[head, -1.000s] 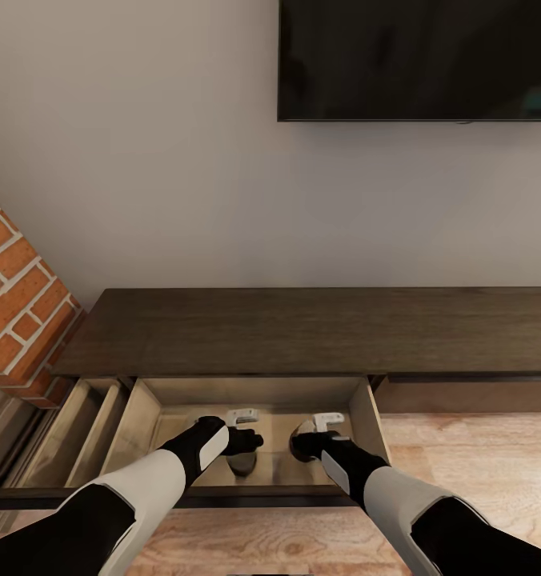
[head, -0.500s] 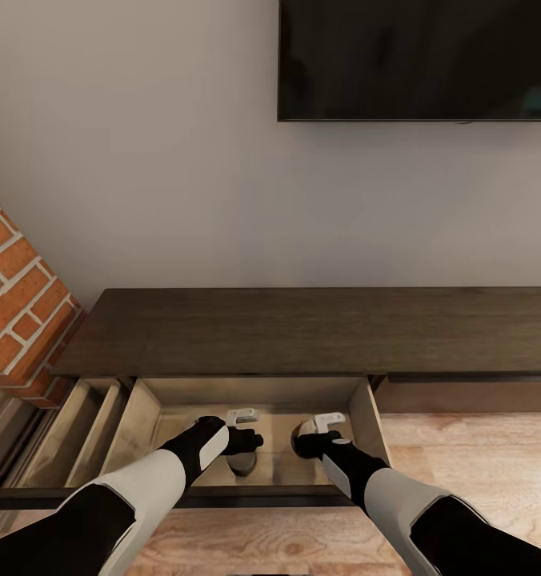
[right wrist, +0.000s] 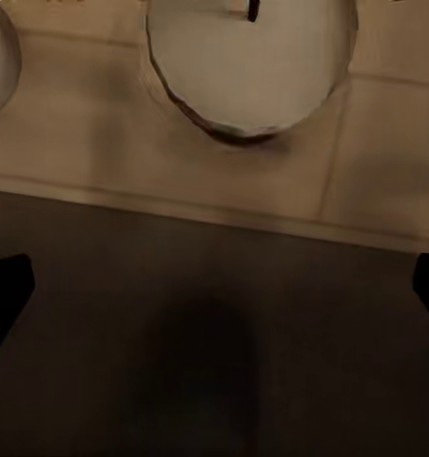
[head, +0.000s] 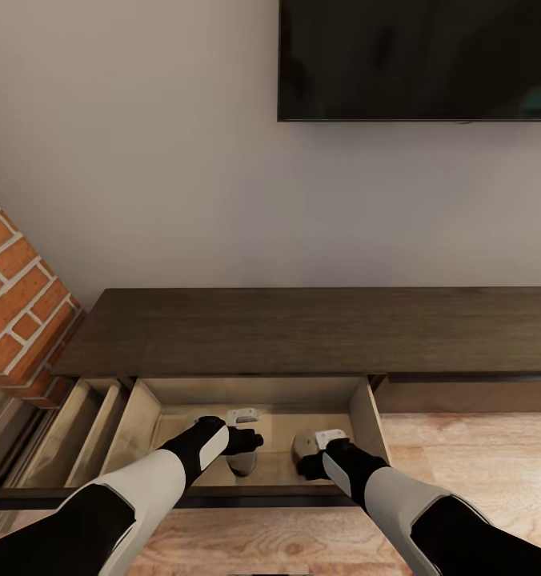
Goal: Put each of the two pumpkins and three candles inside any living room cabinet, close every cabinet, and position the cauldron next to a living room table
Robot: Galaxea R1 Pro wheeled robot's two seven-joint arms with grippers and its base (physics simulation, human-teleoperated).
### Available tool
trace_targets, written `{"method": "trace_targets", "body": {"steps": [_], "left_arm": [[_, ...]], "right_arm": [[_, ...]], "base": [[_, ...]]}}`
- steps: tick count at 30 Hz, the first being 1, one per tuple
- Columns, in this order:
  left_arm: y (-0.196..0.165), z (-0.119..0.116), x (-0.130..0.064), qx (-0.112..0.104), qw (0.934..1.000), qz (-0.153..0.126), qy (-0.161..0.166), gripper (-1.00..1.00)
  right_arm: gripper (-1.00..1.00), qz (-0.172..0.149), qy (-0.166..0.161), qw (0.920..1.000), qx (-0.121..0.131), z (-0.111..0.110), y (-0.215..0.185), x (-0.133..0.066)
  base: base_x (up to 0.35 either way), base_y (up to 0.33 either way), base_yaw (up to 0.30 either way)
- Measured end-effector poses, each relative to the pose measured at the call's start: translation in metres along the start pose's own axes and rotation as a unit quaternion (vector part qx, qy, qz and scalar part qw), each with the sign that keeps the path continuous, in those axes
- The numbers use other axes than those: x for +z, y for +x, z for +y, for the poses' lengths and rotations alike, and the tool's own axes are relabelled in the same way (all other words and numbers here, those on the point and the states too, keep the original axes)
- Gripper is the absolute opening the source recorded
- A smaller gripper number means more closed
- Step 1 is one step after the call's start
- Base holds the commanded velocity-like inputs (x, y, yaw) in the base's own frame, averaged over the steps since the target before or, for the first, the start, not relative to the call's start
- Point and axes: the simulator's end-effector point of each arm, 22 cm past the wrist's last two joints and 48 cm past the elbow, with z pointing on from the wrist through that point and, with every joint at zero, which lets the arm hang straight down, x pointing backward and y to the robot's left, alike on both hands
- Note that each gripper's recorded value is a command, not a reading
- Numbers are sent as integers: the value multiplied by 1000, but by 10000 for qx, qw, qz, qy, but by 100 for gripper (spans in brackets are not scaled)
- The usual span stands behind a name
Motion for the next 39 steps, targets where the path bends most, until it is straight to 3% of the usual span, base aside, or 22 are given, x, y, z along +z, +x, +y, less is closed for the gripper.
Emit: {"method": "trace_targets", "body": {"steps": [10, 20, 29, 39], "left_arm": [[0, 0, 0, 0, 10000, 0, 0, 100], [-6, -5, -19, -4, 10000, 28, -8, 100], [-11, -7, -36, -4, 10000, 64, -55, 100], [6, -8, -54, -8, 9986, 521, -103, 100]], "right_arm": [[100, -56, -2, 10000, 7, 0, -2, 0], [100, -357, -3, 9994, 44, 1, -22, -20], [100, -351, 40, 9994, 57, 0, -27, -38], [100, -317, 50, 9995, 72, 1, -32, -57]], "base": [[0, 0, 0], [0, 0, 0], [0, 0, 0], [0, 0, 0]]}}
